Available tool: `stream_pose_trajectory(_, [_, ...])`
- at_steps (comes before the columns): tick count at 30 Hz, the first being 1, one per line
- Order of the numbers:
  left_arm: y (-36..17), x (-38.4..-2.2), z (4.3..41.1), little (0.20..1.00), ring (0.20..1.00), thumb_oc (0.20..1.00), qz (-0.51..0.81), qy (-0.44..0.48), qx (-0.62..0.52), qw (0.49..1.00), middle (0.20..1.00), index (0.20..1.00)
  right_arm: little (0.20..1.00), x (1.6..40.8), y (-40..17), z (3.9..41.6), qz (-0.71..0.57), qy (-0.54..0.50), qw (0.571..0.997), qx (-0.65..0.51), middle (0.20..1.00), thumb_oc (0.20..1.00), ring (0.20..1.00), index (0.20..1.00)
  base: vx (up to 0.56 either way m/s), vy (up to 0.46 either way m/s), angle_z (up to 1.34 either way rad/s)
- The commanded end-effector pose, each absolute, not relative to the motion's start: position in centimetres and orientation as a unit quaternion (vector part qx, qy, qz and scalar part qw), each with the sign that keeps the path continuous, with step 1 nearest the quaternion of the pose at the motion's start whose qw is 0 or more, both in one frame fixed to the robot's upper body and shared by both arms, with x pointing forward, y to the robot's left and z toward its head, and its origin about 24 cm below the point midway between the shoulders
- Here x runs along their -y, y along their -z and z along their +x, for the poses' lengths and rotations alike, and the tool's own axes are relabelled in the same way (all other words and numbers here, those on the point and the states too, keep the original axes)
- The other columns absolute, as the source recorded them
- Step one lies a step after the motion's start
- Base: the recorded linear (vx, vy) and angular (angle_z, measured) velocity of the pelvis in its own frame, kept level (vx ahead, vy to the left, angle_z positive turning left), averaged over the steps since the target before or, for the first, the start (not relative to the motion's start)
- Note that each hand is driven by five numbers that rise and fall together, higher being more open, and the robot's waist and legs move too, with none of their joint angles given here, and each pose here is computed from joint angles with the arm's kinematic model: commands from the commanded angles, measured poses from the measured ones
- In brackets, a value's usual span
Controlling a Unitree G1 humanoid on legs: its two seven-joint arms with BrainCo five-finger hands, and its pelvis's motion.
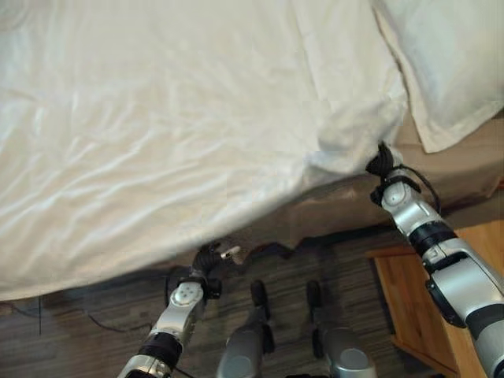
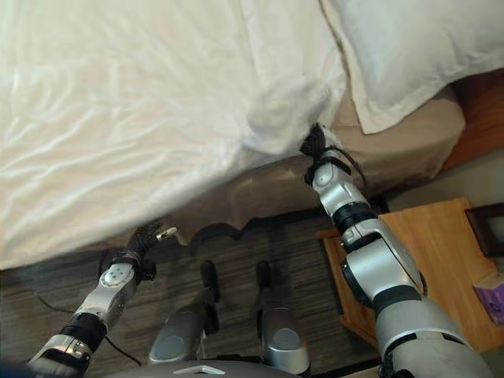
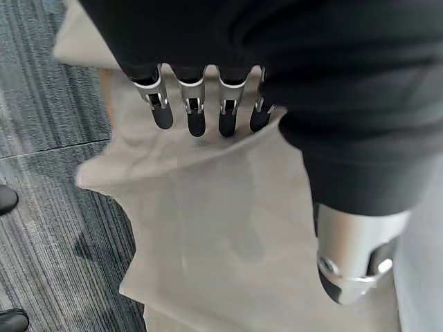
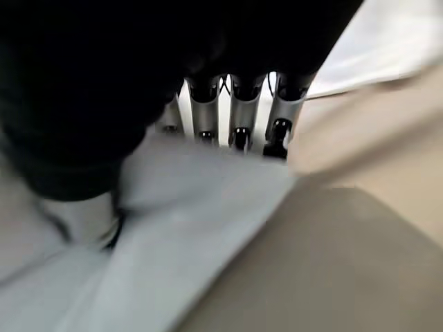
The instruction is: Making the bed.
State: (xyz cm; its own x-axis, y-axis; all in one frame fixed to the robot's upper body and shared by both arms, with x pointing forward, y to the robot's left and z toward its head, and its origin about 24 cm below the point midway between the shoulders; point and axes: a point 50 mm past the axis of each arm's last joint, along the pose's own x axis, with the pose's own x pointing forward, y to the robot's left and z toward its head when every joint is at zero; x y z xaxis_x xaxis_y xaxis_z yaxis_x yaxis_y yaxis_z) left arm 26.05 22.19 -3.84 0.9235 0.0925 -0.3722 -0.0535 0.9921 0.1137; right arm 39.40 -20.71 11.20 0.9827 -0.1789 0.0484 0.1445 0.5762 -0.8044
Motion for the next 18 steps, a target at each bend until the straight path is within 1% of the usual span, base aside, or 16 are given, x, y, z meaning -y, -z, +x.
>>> stream_pose_trajectory(1, [5.0, -21.2, 25.9, 1.000, 1.000, 1.000, 0.069, -0.017, -0.209, 0.975, 1.000, 1.000, 1.000, 25.2, -7.9, 37.6, -0.482, 0.116, 0.861, -0.114, 1.000, 1.000, 1.000, 1.000, 0.00, -0.029, -0.17])
stream_pose_trajectory(7, [5.7, -21.0, 25.8, 1.000, 1.000, 1.000, 0.066, -0.014, -0.226, 0.972, 1.000, 1.000, 1.000, 29.7, -6.0, 35.3, -0.483, 0.152, 0.839, -0.200, 1.000, 1.000, 1.000, 1.000, 0.00, -0.003, -0.18])
stream_pose_trajectory(9, [5.8, -20.8, 25.7, 1.000, 1.000, 1.000, 0.069, -0.009, -0.230, 0.971, 1.000, 1.000, 1.000, 31.6, -5.2, 34.1, -0.489, 0.166, 0.822, -0.241, 1.000, 1.000, 1.000, 1.000, 0.02, -0.008, -0.09])
stream_pose_trajectory(11, [6.0, -20.8, 25.4, 1.000, 1.000, 1.000, 0.067, -0.006, -0.234, 0.970, 1.000, 1.000, 1.000, 33.8, -3.6, 32.0, -0.487, 0.181, 0.799, -0.302, 1.000, 1.000, 1.000, 1.000, 0.02, -0.017, -0.09])
stream_pose_trajectory(12, [6.0, -20.8, 25.4, 1.000, 1.000, 1.000, 0.067, -0.005, -0.234, 0.970, 1.000, 1.000, 1.000, 33.8, -3.6, 32.0, -0.487, 0.181, 0.799, -0.302, 1.000, 1.000, 1.000, 1.000, 0.03, -0.020, -0.05])
stream_pose_trajectory(13, [6.2, -20.8, 25.1, 1.000, 1.000, 1.000, 0.065, -0.004, -0.238, 0.969, 1.000, 1.000, 1.000, 34.6, -2.6, 30.7, -0.478, 0.190, 0.791, -0.333, 1.000, 1.000, 1.000, 1.000, 0.04, -0.035, -0.01])
stream_pose_trajectory(14, [6.6, -20.7, 24.6, 1.000, 1.000, 1.000, 0.060, 0.000, -0.247, 0.967, 1.000, 1.000, 1.000, 35.9, -0.7, 28.3, -0.454, 0.204, 0.776, -0.387, 1.000, 1.000, 1.000, 1.000, 0.04, -0.035, 0.00])
stream_pose_trajectory(15, [6.6, -20.7, 24.6, 1.000, 1.000, 1.000, 0.060, 0.001, -0.248, 0.967, 1.000, 1.000, 1.000, 35.9, -0.7, 28.3, -0.454, 0.204, 0.776, -0.388, 1.000, 1.000, 1.000, 1.000, 0.02, -0.038, 0.02])
stream_pose_trajectory(18, [7.3, -20.7, 23.4, 1.000, 1.000, 1.000, 0.058, 0.010, -0.266, 0.962, 1.000, 1.000, 1.000, 37.4, 1.8, 24.3, -0.443, 0.200, 0.739, -0.466, 1.000, 1.000, 1.000, 1.000, 0.03, -0.038, 0.07])
